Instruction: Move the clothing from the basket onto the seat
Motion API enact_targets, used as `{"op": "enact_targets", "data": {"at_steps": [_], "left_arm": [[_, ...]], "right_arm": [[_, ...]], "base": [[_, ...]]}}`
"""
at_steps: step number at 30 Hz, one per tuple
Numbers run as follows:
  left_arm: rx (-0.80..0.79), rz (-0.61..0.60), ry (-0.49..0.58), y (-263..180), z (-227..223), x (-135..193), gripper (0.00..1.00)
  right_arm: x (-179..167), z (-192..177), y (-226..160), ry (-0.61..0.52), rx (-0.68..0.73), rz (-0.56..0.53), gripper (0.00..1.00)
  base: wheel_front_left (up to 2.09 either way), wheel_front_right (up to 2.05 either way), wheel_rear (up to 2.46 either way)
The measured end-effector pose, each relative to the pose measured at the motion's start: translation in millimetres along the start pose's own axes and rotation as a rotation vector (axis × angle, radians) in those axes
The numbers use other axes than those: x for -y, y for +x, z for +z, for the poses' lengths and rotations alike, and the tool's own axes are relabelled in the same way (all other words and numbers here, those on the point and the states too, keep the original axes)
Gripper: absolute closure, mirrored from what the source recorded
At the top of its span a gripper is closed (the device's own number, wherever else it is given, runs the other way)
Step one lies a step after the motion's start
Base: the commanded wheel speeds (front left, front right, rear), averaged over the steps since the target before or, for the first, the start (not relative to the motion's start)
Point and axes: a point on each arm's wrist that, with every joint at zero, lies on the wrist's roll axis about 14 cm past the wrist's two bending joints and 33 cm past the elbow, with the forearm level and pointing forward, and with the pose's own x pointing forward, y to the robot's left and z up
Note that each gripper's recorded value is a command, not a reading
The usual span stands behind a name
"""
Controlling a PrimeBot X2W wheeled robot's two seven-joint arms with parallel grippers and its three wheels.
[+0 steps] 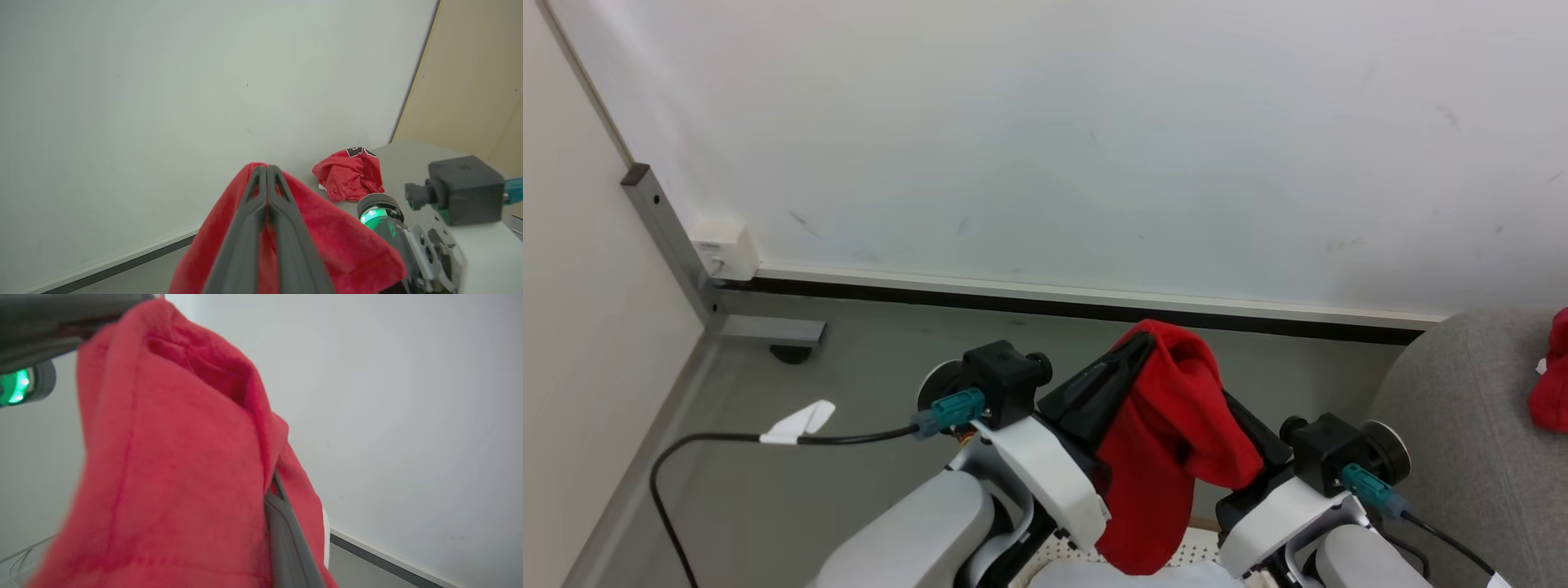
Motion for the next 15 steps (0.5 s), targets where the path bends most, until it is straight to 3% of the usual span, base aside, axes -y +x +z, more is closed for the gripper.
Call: {"op": "enact_targets", "data": {"at_steps": [9, 10, 12, 15], "left_arm": [[-0.014, -0.029, -0.002, 4.7, -6.1, 5.5, 0.98], [-0.011, -0.032, -0.006, 5.7, -6.1, 6.9, 0.75], [-0.008, -0.038, -0.019, 7.0, -8.8, 10.3, 0.0], [-0.018, -0.057, -0.036, 10.2, -15.6, 16.8, 0.0]], "right_arm": [[26.5, 15.9, -7.7, 0.029, 0.061, -0.094, 1.0], [33.6, 20.4, -10.0, 0.035, 0.077, -0.119, 1.0], [44.4, 28.1, -14.6, 0.037, 0.105, -0.156, 1.0], [59.1, 34.4, -23.1, 0.04, 0.13, -0.206, 1.0]], "base": [[0.0, 0.0, 0.0], [0.0, 0.0, 0.0], [0.0, 0.0, 0.0], [0.0, 0.0, 0.0]]}}
